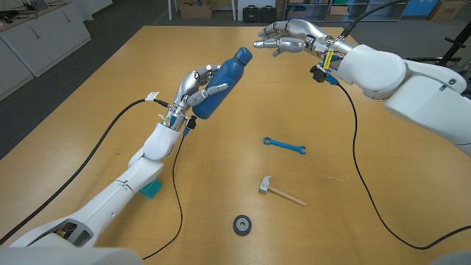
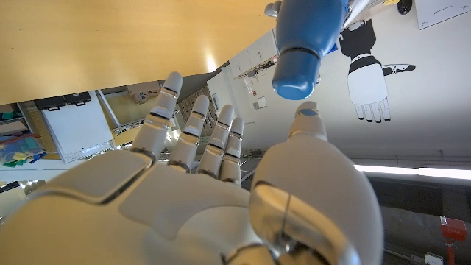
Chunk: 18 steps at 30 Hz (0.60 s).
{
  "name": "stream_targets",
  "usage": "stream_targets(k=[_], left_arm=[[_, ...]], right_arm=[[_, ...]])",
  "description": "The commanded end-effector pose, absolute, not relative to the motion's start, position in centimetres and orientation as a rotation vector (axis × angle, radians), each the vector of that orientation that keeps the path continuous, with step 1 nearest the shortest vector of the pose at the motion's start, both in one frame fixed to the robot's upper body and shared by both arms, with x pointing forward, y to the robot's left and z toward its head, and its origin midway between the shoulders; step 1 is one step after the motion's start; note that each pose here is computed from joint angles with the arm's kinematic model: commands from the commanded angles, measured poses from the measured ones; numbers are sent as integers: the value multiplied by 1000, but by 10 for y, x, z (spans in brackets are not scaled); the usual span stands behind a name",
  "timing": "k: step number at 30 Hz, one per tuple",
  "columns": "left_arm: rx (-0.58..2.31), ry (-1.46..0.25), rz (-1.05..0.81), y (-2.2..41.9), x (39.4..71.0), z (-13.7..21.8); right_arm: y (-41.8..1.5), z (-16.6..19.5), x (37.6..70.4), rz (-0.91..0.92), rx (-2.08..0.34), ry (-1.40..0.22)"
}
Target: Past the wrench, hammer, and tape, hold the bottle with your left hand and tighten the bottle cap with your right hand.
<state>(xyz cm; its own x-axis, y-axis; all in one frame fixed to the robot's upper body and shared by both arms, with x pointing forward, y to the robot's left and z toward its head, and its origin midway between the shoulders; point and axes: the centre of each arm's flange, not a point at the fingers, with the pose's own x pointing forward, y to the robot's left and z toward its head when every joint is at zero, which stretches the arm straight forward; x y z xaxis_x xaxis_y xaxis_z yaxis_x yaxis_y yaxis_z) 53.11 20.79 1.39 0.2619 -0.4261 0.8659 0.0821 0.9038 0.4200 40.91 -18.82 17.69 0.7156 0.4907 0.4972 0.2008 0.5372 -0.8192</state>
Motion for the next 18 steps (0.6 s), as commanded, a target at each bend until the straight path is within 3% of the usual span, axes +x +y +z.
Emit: stream_targets(k=[1,18], left_arm=[[301,-1286,-374,209,529,17],[312,-1285,-392,203,529,17]], right_arm=[[-178,185,406,282,-1075,-787],[-169,193,402,267,-1122,-782]])
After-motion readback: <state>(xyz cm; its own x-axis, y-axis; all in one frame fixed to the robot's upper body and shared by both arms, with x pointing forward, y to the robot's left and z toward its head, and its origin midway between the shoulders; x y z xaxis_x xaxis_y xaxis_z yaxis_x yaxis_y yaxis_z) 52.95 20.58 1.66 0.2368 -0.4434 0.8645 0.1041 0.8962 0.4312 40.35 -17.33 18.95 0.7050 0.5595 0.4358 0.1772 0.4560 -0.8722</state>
